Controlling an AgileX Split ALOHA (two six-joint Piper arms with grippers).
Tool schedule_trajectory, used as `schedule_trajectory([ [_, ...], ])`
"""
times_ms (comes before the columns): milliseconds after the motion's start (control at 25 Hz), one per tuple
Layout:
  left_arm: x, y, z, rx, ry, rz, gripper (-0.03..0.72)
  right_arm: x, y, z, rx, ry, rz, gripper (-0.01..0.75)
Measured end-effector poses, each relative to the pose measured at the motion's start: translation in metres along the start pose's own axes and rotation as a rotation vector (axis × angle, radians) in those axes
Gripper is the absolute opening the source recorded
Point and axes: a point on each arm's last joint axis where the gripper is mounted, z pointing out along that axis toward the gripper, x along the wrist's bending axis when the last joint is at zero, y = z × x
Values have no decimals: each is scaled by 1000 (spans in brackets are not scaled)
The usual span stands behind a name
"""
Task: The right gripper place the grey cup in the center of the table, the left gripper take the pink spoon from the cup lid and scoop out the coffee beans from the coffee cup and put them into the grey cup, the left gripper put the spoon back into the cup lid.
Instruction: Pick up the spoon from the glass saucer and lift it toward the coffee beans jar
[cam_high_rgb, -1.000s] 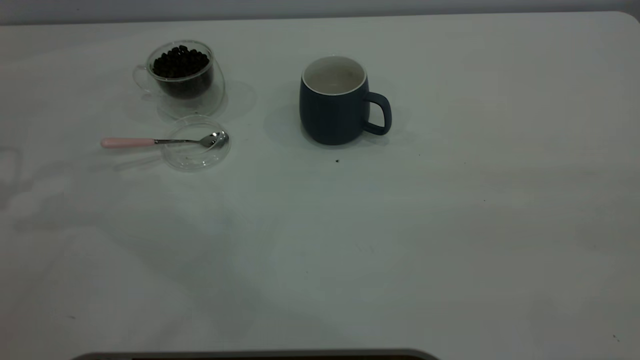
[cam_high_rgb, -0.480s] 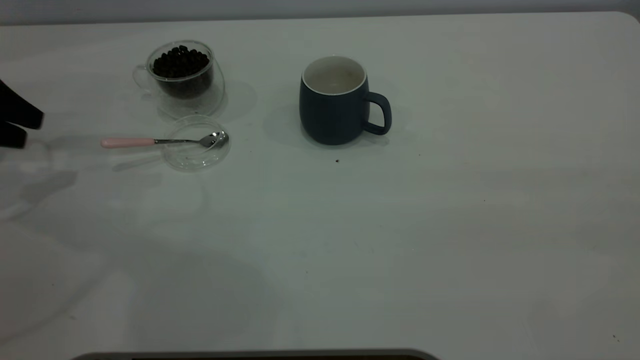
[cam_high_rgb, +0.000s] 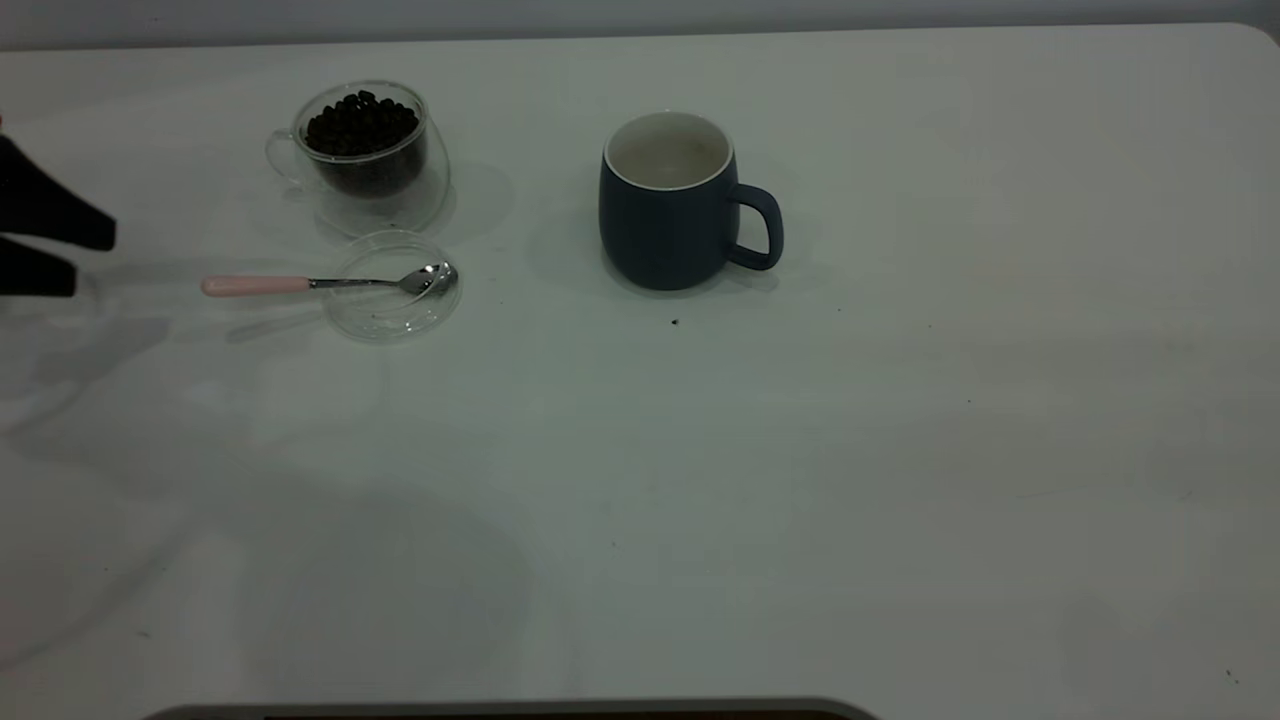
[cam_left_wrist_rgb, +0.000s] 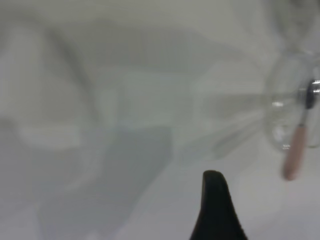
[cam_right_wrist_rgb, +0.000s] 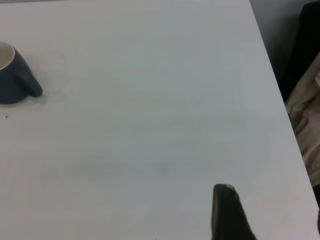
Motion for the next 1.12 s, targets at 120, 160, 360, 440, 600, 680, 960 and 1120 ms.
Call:
schedule_trajectory([
  [120, -10, 0, 14, 8, -38, 28, 576, 0, 0, 0, 0, 0, 0, 457],
  [160, -13, -1, 21, 9, -49, 29, 576, 0, 0, 0, 0, 0, 0, 457],
  [360, -26, -3, 48, 14, -80, 79, 576, 0, 0, 0, 0, 0, 0, 457],
  [440, -28, -3, 51, 13, -70, 105, 576, 0, 0, 0, 0, 0, 0, 457],
  [600, -25, -2, 51, -2, -28, 114, 576, 0, 0, 0, 0, 0, 0, 457],
  [680, -24, -2, 52, -2, -27, 114, 576, 0, 0, 0, 0, 0, 0, 457],
  [960, -20, -13, 70, 45, -37, 92, 576, 0, 0, 0, 0, 0, 0, 457],
  [1120, -20, -14, 71, 48, -42, 91, 576, 0, 0, 0, 0, 0, 0, 457],
])
